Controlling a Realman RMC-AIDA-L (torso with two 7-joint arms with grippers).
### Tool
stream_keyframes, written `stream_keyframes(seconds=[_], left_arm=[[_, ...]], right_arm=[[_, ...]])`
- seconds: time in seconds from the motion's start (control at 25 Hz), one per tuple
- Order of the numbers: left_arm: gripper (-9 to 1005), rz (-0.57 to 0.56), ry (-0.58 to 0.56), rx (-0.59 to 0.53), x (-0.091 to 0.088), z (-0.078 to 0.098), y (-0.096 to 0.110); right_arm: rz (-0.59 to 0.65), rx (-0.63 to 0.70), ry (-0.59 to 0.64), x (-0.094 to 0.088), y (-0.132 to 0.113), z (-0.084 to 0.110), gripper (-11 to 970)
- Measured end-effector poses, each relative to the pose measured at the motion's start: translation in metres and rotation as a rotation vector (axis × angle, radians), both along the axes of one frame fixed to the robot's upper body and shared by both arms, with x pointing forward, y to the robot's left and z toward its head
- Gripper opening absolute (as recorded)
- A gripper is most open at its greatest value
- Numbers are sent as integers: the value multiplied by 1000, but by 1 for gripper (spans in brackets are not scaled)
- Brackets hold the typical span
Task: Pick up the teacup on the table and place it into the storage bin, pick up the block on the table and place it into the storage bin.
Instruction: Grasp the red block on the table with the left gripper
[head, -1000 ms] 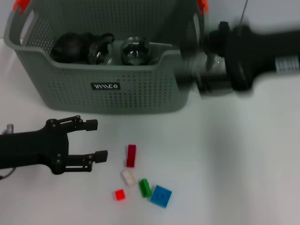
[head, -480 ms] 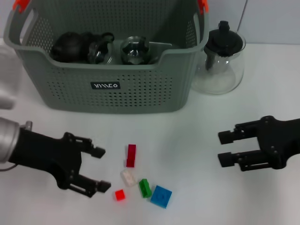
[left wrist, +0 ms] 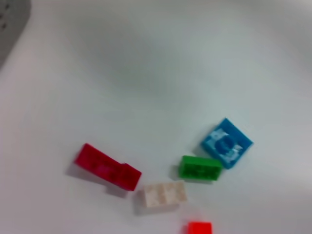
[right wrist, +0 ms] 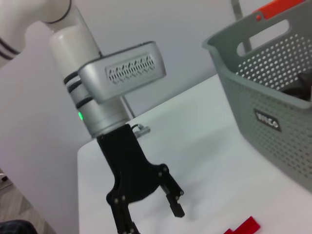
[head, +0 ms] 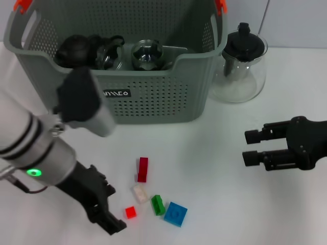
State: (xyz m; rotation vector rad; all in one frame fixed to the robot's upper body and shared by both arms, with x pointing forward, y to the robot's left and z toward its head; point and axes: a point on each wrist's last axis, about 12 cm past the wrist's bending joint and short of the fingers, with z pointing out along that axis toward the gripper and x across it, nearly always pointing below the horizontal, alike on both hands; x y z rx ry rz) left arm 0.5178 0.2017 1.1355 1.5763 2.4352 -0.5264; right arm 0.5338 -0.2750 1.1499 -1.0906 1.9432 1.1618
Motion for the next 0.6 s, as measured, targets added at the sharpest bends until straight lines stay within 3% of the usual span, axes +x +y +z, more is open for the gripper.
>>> stream_keyframes(seconds=[0.24,0.6], left_arm=[[854,24,-46,61,0,-6,-28],[854,8,-62,110,-5,-13,-48]], right_arm=[[-9,-7,-10,4,1,1,659],[-23,-14,-20,5,-2,2,658]])
